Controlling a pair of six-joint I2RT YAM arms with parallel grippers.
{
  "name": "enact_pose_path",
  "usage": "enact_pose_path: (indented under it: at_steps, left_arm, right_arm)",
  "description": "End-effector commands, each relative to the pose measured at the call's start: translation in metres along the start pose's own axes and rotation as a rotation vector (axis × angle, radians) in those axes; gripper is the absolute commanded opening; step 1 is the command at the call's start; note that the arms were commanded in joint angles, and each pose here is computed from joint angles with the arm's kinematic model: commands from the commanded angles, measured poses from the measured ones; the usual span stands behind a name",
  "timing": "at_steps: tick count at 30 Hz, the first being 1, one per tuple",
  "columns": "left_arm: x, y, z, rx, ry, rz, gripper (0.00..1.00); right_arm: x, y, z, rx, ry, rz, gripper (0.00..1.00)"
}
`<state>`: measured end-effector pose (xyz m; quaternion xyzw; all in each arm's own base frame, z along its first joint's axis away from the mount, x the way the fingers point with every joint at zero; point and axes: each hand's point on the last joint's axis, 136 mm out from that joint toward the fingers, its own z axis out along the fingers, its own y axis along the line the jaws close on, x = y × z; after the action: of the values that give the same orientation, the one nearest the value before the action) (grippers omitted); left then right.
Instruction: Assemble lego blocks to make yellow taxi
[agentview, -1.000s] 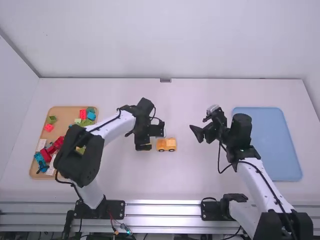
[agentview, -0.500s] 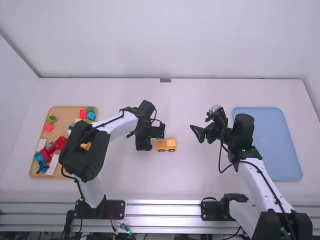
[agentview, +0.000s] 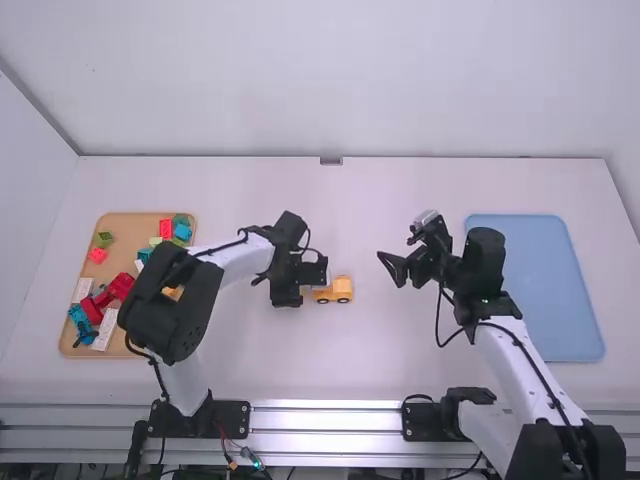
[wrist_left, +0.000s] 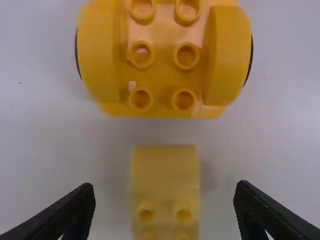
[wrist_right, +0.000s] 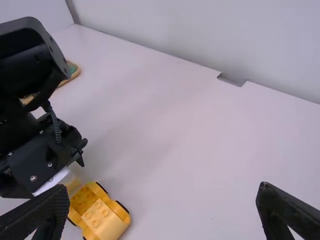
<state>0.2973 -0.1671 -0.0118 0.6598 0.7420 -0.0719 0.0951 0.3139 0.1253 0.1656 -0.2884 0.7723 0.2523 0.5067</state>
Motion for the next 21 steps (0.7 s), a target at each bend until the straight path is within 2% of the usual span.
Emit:
enact_pose_path:
  at_steps: [1,4,8,13,15,17,20,21]
  left_arm:
    - [0.0041,-0.0088,0.005,0.036,-0.005,-0.023,0.68]
    - [0.0062,-0.0069,0.0054,0.026,0.008,-0.037,0.57]
    - [0.0079,-0.0054,0.0056,0.017,0.017,-0.061,0.53]
    - [0.0104,-0.0087,0.0082,0.023,0.02,-0.085,0.39]
    - [0.0116,-0.01,0.0091,0.025,0.023,-0.098,0.39]
    - [0.0129,-0.012,0.0099,0.03,0.026,-0.11,0.29]
    - [0.014,-0.0135,0.01,0.035,0.032,-0.17,0.27]
    - [0.013,-0.0121,0.0093,0.031,0.031,-0.207,0.24]
  right_arm:
    - [0.0012,0.0045,0.0006,-0.014,-0.001,-0.007,0.98]
    - [0.0013,0.004,0.0004,-0.013,-0.001,-0.02,0.98]
    - [0.0014,0.0041,0.0004,-0.014,-0.001,-0.019,0.98]
    - [0.0014,0.0045,0.0003,-0.016,-0.001,-0.018,0.98]
    - [0.0012,0.0044,0.0003,-0.016,-0.001,-0.013,0.98]
    - [0.0012,0.0045,0.0004,-0.016,-0.001,-0.014,0.98]
    - [0.0012,0.0045,0.0004,-0.016,-0.002,-0.016,0.98]
    - [0.001,0.0044,0.0003,-0.016,-0.002,-0.017,0.98]
